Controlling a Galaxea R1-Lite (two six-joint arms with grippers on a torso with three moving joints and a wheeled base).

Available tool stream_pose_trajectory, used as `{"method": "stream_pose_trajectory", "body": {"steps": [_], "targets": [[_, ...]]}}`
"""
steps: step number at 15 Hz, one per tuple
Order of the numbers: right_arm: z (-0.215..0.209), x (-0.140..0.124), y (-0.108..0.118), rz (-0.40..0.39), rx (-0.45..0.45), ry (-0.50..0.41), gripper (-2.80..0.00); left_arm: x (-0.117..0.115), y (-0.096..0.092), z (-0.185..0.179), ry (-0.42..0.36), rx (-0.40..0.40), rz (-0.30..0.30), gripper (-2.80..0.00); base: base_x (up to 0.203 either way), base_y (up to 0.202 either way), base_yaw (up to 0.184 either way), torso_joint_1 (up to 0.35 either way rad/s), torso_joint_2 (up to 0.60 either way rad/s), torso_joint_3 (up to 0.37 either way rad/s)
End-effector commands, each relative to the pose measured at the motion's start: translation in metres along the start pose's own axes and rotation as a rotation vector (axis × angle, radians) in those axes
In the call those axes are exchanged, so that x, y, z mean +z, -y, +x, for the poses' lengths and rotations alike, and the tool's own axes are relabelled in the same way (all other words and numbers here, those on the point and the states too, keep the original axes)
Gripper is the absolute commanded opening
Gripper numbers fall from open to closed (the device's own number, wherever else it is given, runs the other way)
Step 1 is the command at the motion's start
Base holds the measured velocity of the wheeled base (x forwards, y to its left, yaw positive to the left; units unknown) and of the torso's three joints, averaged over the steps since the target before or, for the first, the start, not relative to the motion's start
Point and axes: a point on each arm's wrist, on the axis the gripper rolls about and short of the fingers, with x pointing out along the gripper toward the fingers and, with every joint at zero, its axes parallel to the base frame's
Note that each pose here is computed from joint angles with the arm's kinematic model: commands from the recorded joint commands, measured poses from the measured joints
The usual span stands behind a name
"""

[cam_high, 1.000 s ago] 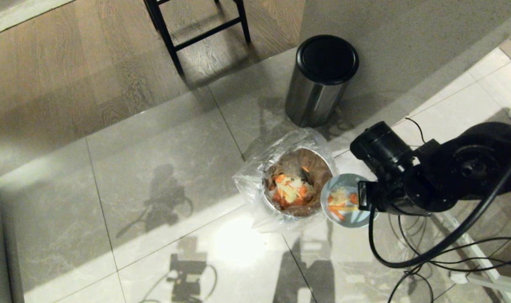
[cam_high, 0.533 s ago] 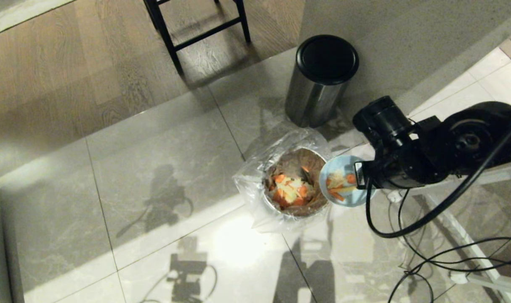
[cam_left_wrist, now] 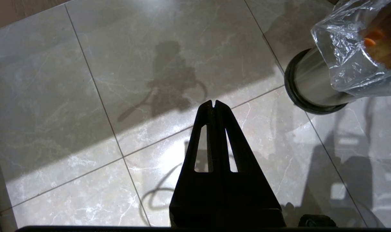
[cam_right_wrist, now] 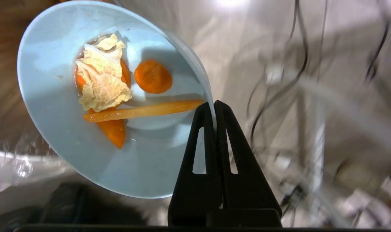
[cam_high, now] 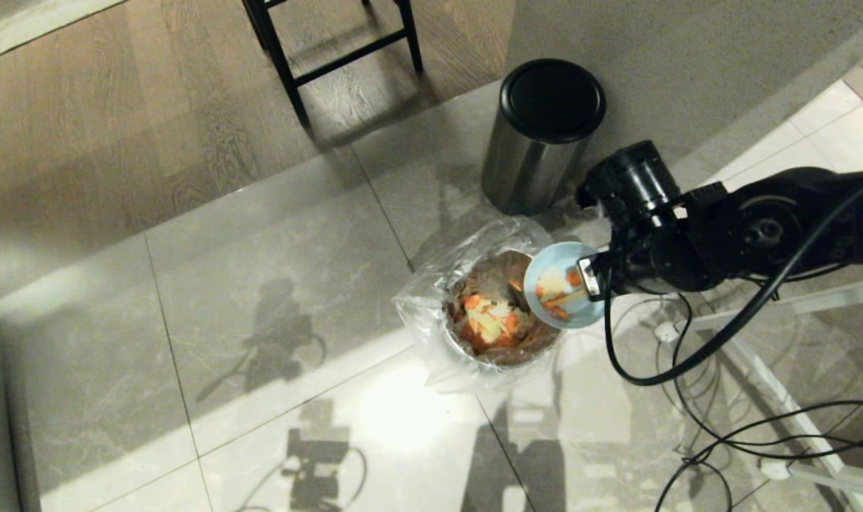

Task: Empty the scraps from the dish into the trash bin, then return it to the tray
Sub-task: Pour the leftover food from the bowl into the trash can

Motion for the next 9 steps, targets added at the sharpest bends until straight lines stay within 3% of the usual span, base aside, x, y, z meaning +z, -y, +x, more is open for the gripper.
{"method": "stream_pose_trajectory", "body": {"steps": [1,5,9], "targets": [[0.004,0.003,-0.003,-0.053,-0.001,0.032,-2.80,0.000,0.000,0.000,-0.001,0.001,-0.002,-2.80,0.000,0.000,0.000,0.000,0.00,0.000],[0.010,0.014,-0.008,-0.162,-0.007,0.129,-2.80,0.000,0.000,0.000,-0.001,0.001,0.000,-2.80,0.000,0.000,0.000,0.000,0.00,0.000],[0.016,0.027,-0.013,-0.190,-0.024,0.250,-2.80,0.000,0.000,0.000,-0.001,0.001,0.000,-2.80,0.000,0.000,0.000,0.000,0.00,0.000]]}}
